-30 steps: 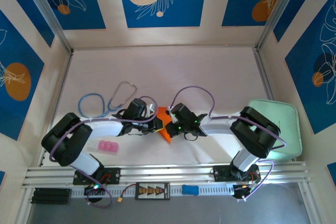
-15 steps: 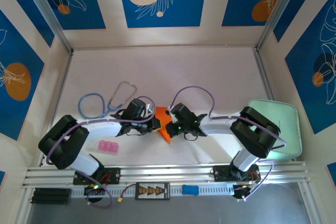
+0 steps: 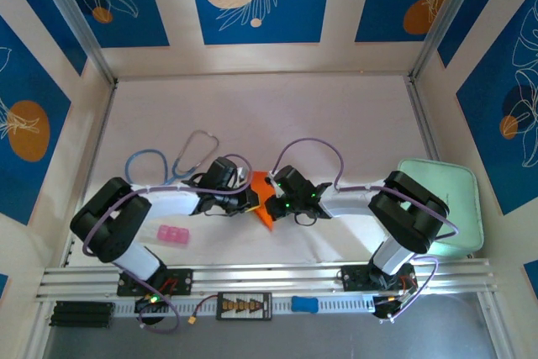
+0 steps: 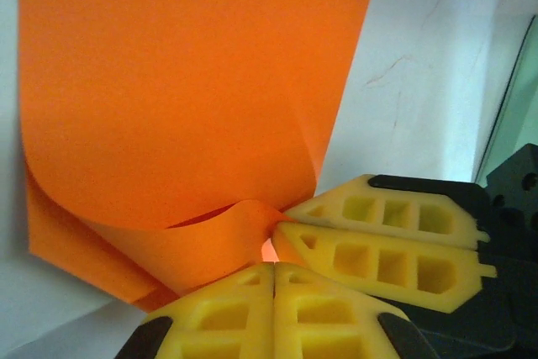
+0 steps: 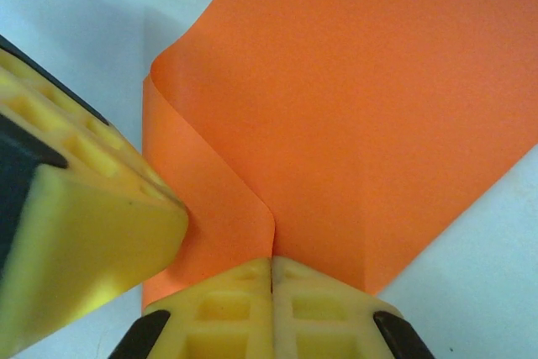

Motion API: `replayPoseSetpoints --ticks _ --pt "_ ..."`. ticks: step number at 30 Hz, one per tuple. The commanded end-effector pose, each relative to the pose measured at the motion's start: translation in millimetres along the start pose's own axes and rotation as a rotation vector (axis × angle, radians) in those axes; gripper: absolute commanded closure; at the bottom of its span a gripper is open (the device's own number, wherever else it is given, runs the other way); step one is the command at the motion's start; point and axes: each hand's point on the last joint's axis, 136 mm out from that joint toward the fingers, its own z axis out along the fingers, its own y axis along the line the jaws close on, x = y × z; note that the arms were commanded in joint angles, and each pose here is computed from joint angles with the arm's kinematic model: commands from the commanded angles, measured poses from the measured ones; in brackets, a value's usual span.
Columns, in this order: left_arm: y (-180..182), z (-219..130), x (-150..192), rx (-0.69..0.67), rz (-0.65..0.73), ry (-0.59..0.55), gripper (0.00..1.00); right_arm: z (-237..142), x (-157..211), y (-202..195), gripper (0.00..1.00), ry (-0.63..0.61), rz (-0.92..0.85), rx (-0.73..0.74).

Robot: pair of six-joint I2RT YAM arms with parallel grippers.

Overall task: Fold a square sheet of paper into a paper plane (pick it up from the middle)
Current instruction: Third fold the triangle at the center of the table.

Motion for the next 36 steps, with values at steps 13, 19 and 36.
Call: replayPoseSetpoints --ticks 13,19,36 --pt "5.0 7.5 3.2 -0.027 0.003 0.049 0.94 1.3 21.7 -3.9 1.0 0.068 0.003 0.01" --pt "26.8 7.7 13.1 -0.093 -0.006 0.069 0.95 1.2 21.9 -2.8 1.0 0.071 0.002 0.004" --pt "33.8 13.0 13.2 -0.11 0.022 0.079 0.94 2.2 20.6 -2.3 1.0 0.075 0.002 0.007"
